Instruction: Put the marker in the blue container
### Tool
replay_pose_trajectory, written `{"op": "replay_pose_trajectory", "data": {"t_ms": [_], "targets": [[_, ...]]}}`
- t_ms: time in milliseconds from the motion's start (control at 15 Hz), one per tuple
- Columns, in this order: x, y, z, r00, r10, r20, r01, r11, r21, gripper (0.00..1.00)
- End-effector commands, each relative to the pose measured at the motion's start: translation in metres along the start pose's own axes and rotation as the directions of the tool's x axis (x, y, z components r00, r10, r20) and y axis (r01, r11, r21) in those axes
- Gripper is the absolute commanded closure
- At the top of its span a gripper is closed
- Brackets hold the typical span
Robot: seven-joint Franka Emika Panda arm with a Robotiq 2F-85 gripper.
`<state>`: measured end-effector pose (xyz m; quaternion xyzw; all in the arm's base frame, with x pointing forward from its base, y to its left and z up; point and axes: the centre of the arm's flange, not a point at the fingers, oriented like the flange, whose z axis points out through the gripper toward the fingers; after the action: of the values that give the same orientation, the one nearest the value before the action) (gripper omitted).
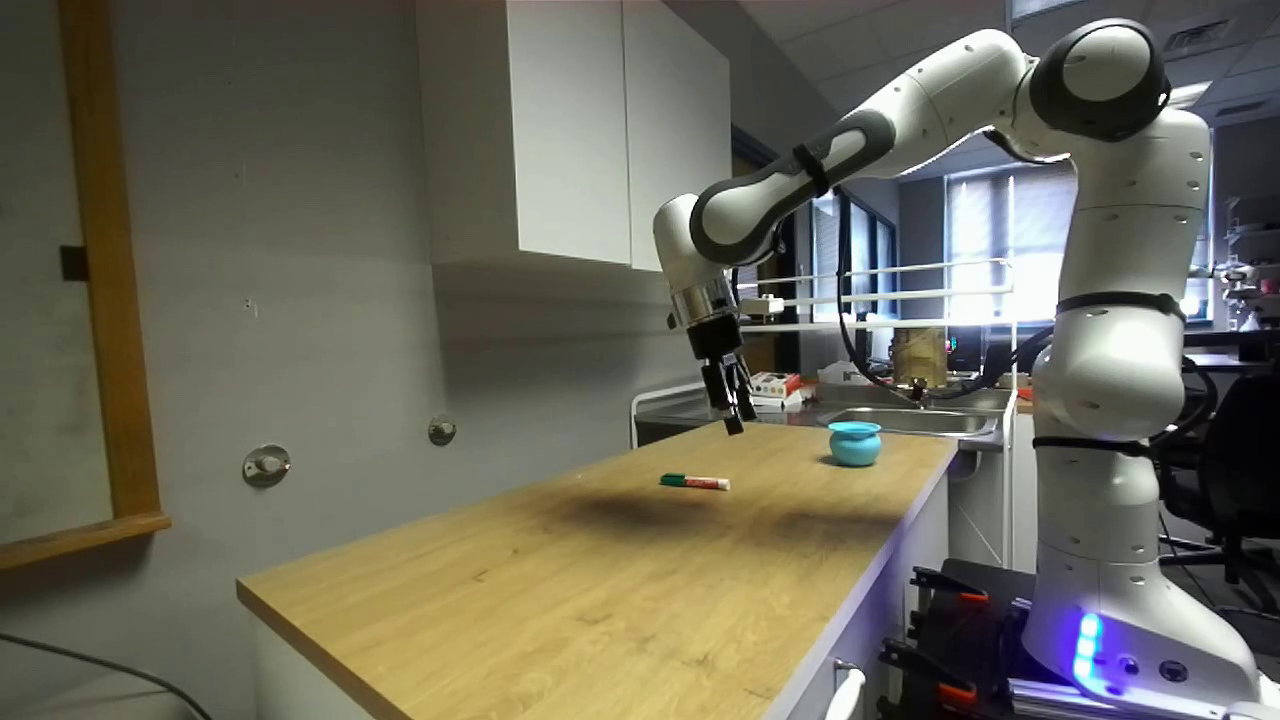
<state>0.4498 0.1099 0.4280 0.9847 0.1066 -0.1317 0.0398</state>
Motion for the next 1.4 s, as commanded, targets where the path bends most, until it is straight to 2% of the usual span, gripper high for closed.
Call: {"op": "replay_pose_trajectory", "data": {"t_ms": [0,533,1067,1333], "targets": [[0.0,0.0,0.0,1.0,0.0,0.0,0.0,1.0,0.0,0.0],[0.011,0.016,0.0,1.0,0.023,-0.017,-0.023,1.0,0.005,0.0],[0.039,0.059,-0.008,0.993,0.034,-0.114,-0.033,0.999,0.01,0.0],[0.062,0.087,0.0,0.992,-0.005,-0.124,0.005,1.0,0.001,0.0]]}}
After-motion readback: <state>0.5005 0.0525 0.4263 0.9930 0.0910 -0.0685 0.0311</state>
